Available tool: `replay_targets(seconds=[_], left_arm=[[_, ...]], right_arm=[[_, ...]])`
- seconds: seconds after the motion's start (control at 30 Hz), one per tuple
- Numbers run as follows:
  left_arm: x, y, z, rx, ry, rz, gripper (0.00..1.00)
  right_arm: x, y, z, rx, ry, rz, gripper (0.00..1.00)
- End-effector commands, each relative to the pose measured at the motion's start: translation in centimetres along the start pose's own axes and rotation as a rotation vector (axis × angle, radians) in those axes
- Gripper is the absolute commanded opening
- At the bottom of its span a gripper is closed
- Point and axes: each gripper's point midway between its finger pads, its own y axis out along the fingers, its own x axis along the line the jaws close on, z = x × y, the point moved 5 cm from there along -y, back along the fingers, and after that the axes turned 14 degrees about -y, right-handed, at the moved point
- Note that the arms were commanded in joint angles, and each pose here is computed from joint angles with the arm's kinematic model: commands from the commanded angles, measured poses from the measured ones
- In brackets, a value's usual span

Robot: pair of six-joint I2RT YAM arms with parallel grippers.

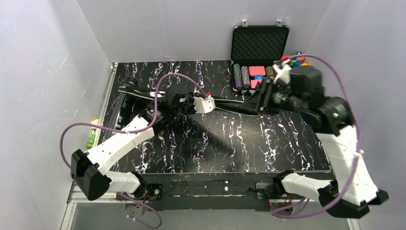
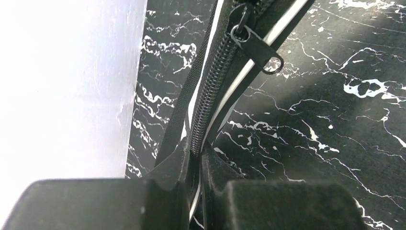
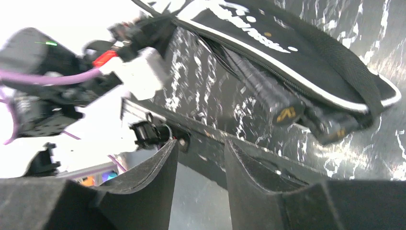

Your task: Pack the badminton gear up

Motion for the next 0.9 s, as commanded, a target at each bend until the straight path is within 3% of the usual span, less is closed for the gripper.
replay_targets(seconds=[0.0, 0.07, 0.2, 0.3, 0.87], left_arm=[[3.2, -3.7, -2.6, -0.101, -0.102, -0.146, 0.0], [3.4, -4.3, -3.0, -0.114, -0.122, -0.142, 0.0], [3.8, -5.5, -4.2, -0.166, -0.146, -0.13, 0.0], [3.9, -6.1, -5.1, -0.189, -0.168, -0.105, 0.0], [4.3, -8.5, -7.3, -0.262, -0.253, -0.045, 0.0]], right_arm=[[1.4, -4.2, -3.2, -0.171, -0.049, -0.091, 0.5], [1.2, -5.3, -4.3, -0.228, -0.055, -0.06, 0.48], [-0.2, -6.5, -5.5, -0.355, -0.044, 0.049, 0.15], [-1.6, -7.3, -5.7, -0.429, -0.022, 0.14, 0.01], [-2.2, -10.4, -6.1, -0.616, 0.02, 0.215, 0.01]])
